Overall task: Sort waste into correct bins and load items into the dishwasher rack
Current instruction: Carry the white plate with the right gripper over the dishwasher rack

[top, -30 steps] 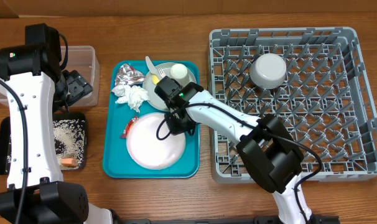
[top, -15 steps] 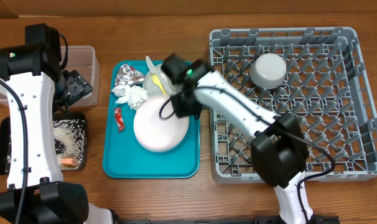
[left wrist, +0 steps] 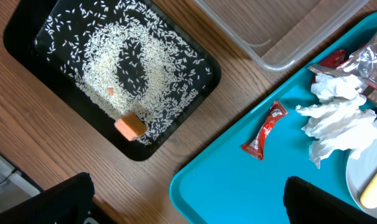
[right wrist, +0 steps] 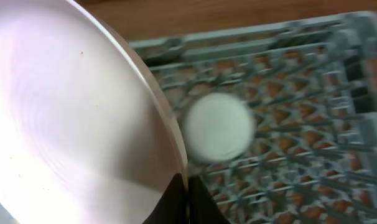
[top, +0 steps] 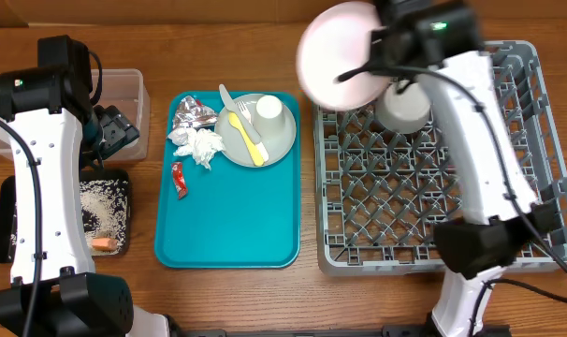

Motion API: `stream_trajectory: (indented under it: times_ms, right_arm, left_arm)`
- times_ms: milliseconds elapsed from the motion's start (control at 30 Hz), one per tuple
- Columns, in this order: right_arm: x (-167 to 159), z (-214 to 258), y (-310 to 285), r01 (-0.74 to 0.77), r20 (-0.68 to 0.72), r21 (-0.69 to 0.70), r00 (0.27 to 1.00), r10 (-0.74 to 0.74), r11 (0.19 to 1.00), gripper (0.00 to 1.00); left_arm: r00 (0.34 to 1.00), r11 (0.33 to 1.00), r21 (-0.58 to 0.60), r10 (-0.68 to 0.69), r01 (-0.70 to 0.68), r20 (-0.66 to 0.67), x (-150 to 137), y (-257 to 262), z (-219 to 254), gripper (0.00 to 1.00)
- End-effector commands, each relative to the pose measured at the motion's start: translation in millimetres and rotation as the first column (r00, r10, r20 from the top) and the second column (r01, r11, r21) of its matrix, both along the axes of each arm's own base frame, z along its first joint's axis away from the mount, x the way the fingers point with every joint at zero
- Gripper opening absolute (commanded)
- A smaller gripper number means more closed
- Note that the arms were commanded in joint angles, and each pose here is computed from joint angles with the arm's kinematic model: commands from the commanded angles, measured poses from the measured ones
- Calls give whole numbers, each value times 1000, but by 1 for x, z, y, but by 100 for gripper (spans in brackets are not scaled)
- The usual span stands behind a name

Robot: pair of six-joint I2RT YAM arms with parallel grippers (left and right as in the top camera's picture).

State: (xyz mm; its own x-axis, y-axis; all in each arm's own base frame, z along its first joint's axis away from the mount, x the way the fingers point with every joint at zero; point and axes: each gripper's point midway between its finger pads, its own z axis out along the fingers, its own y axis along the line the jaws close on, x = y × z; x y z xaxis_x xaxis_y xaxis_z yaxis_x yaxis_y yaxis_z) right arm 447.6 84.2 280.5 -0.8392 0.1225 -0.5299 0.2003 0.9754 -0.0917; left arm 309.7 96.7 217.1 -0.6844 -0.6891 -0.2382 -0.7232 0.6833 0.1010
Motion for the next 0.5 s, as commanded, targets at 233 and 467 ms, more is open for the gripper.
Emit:
stream_trajectory:
  times_ms: [233,467]
  right_arm:
    - [16,3,-63,179,79,-167,983,-167,970,4]
    - [24,-18,-76,223,91,-283,974,-205,933,4]
  left_arm:
    - [1000,1000,20,-6,5,23,1,3,9,100]
    - [1000,1000,20,-5,5,23,1,3,9,100]
